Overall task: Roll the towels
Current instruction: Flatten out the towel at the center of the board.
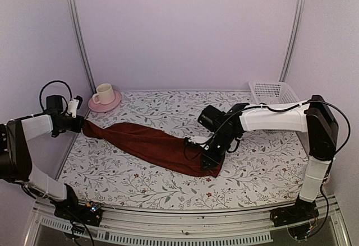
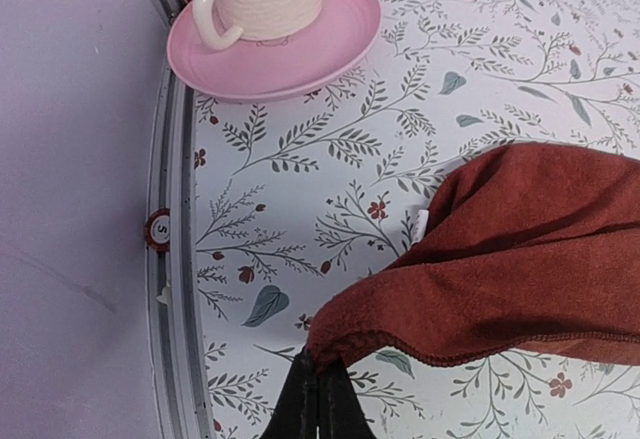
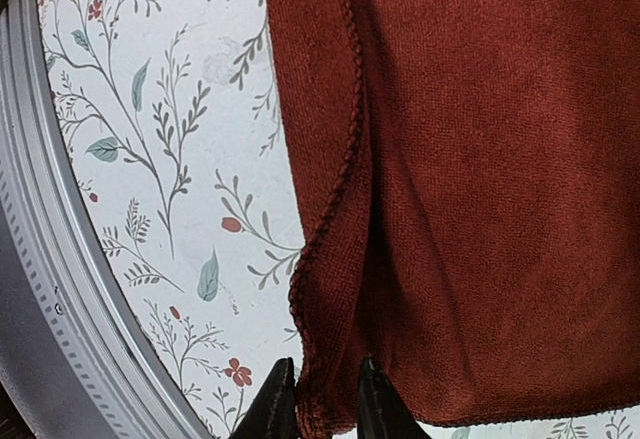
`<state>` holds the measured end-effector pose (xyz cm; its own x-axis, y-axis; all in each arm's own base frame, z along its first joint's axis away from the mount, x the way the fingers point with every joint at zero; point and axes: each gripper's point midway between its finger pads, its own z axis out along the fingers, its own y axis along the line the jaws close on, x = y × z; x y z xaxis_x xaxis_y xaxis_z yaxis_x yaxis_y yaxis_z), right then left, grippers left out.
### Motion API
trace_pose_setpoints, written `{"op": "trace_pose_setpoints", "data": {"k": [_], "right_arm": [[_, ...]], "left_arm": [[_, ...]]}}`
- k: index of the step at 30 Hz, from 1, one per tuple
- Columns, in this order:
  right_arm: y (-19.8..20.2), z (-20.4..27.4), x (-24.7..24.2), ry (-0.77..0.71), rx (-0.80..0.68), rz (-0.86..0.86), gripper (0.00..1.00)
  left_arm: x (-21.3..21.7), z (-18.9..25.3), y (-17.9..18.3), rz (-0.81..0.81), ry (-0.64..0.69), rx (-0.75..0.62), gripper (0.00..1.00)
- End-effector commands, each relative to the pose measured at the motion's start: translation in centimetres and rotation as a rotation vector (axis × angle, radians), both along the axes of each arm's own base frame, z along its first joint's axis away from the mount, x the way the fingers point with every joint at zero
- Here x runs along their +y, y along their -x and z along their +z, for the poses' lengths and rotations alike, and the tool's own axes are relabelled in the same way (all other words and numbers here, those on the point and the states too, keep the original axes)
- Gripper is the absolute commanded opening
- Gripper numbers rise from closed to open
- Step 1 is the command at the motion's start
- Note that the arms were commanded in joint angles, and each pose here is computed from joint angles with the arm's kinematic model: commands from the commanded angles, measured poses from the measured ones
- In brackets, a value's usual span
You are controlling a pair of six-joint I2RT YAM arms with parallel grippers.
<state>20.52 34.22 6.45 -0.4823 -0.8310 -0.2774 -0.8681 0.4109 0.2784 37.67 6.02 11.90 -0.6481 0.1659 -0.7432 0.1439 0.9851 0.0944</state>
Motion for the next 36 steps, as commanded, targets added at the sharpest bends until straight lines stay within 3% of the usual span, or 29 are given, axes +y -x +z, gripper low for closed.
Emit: {"op": "trace_pose_setpoints", "data": {"k": [1,13,20,31,33,36], "right_arm": [[-0.2,0.2,-1.2,0.04,-0.011,-0.04,0.24],[-0.3,1.0,-1.8,0.052,-0.033,-0.061,0.2],[-0.1,2.1,-1.7,0.017,-0.044,-0.053,0.25],[0.1,0.4,-1.6,0.035,-0.013,-0.053,0.22],[0.0,0.3,-1.6,0.037,-0.018,-0.055,0.2],[-0.3,0.4,-1.4,0.031,-0.026,-0.058,0.09]], "left_arm": [[-0.3,-0.2,-0.1,-0.003,-0.001,-0.006,0.0],[-0.6,-0.5,-0.1,-0.01,0.001,-0.001,0.0],[-0.6,-0.6,-0.1,-0.01,-0.001,0.002,0.0],[-0.6,-0.8,0.0,-0.013,-0.003,0.005,0.0],[-0.7,-0.9,0.0,-0.013,-0.002,0.006,0.0],[-0.7,-1.0,-0.1,-0.016,-0.001,0.007,0.0]]}}
